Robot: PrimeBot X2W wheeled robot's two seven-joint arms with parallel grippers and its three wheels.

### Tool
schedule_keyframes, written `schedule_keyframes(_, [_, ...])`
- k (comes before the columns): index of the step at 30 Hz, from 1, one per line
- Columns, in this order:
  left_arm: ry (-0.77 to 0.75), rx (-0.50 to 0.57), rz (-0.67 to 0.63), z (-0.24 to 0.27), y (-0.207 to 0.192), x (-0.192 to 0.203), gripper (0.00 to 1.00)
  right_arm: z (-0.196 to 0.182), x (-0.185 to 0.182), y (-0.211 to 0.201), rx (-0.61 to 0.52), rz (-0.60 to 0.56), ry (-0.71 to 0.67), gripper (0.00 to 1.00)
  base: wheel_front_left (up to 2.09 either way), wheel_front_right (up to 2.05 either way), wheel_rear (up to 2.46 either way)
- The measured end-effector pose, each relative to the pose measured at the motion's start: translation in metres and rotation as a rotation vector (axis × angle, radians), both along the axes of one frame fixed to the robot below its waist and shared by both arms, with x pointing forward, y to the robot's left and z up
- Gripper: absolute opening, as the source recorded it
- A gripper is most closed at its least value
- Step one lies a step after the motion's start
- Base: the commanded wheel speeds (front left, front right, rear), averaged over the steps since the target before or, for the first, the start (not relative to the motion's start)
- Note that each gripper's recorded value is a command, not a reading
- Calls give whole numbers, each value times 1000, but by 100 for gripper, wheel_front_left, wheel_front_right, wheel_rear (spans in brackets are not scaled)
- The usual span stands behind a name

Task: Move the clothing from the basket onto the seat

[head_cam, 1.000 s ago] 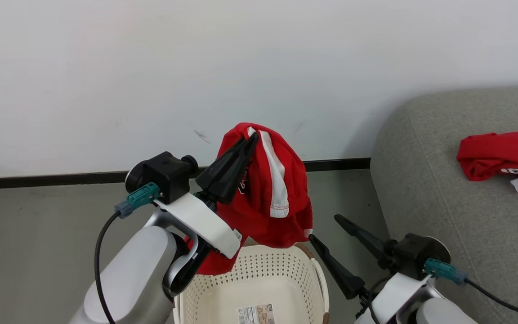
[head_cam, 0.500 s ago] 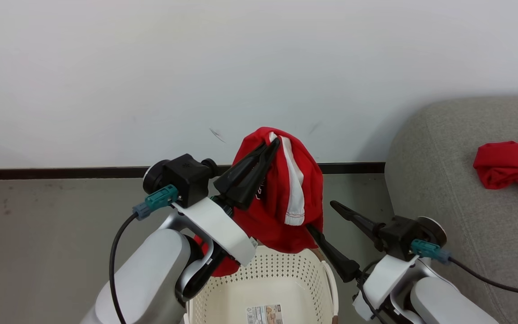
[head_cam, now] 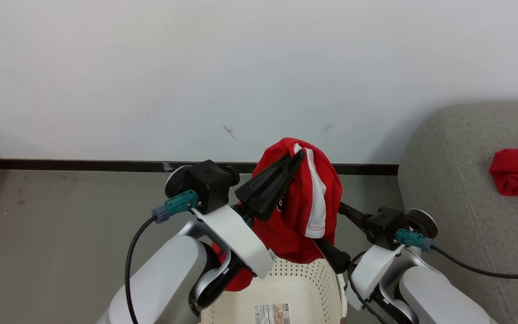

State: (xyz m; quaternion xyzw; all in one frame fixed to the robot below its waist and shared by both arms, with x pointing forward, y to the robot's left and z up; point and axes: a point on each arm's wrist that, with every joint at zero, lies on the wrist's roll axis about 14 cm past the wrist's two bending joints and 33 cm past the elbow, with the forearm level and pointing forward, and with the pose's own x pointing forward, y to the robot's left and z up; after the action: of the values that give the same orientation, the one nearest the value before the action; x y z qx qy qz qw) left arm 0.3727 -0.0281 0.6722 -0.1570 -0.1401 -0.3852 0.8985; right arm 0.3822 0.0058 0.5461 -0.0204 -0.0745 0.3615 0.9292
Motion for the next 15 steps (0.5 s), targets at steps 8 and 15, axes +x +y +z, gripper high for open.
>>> schedule_keyframes(8, [21, 17, -22, -6, -5, -7, 0, 3, 2, 17, 2, 35, 0, 15, 0, 0, 0])
schedule_keyframes(15, [28, 17, -12, -9, -1, -7, 0, 13, 9, 18, 40, 20, -9, 0, 0, 0, 0])
